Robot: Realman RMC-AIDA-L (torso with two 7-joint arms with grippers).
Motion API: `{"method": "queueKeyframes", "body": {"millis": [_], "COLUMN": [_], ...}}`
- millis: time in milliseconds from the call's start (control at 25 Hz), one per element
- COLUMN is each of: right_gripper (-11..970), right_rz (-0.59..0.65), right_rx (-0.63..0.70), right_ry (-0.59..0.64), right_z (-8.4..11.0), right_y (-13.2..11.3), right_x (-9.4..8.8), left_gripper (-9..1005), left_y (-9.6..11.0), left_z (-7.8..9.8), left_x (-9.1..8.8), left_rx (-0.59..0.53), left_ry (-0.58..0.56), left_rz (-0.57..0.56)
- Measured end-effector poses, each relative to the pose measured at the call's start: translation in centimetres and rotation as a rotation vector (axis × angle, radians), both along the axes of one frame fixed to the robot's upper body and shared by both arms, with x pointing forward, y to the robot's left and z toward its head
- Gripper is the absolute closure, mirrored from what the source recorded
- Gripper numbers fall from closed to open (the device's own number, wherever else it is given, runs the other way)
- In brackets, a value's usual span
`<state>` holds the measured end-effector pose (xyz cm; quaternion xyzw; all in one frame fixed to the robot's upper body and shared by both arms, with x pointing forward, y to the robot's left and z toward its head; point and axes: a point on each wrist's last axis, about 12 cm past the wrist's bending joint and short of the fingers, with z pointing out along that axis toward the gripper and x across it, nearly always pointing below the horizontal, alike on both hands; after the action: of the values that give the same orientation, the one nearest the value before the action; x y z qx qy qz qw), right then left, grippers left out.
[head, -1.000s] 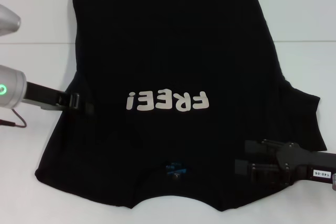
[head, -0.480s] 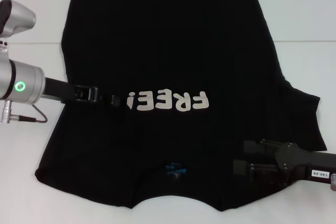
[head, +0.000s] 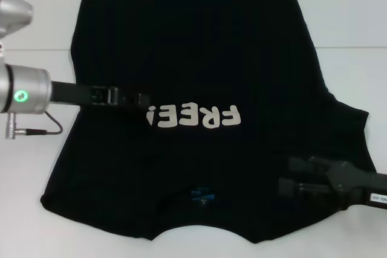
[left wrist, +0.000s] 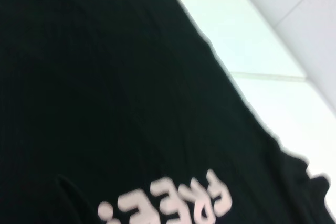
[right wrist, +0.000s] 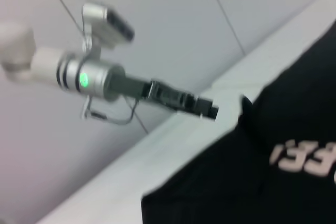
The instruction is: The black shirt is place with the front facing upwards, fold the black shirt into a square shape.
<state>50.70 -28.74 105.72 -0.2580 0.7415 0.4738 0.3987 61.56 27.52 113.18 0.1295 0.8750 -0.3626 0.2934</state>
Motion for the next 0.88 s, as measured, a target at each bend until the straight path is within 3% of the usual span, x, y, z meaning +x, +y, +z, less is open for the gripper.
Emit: {"method": "queueKeyframes", "body": {"millis": [240,320,480,680,880], "right_gripper": [31,31,31,31,33], "right_rz": [-0.096,-0.165,-0.350,-0.576,-0.613], "right_rx": [0.135,0.181,0.237,0.273,0.331], "right_ry": [-0.097,-0.138,-0.206,-0.197,-0.074], "right_z": [1.1,1.3,1.2,0.6,1.1], "right_y": [-2.5,-3.8,-6.4,-9.1,-10.4], "right_x": [-1.8,-2.7,-4.9,-6.7,-6.0], "left_gripper": [517,517,517,518,518], "left_y": [2.3,3.5,4.8,5.8,5.3], "left_z": [-0.1,-0.7,-2.2,-4.0,-4.4], "left_x": [-1.6,-3.3,-5.3,-6.9,-6.9], "left_rx": [-0.123,-0.195,-0.248,-0.296,-0.286], "left_ry": [-0.203,-0.352,-0.491,-0.570,-0.585], "left_rz": [0.027,0.066,0.155,0.282,0.269]}}
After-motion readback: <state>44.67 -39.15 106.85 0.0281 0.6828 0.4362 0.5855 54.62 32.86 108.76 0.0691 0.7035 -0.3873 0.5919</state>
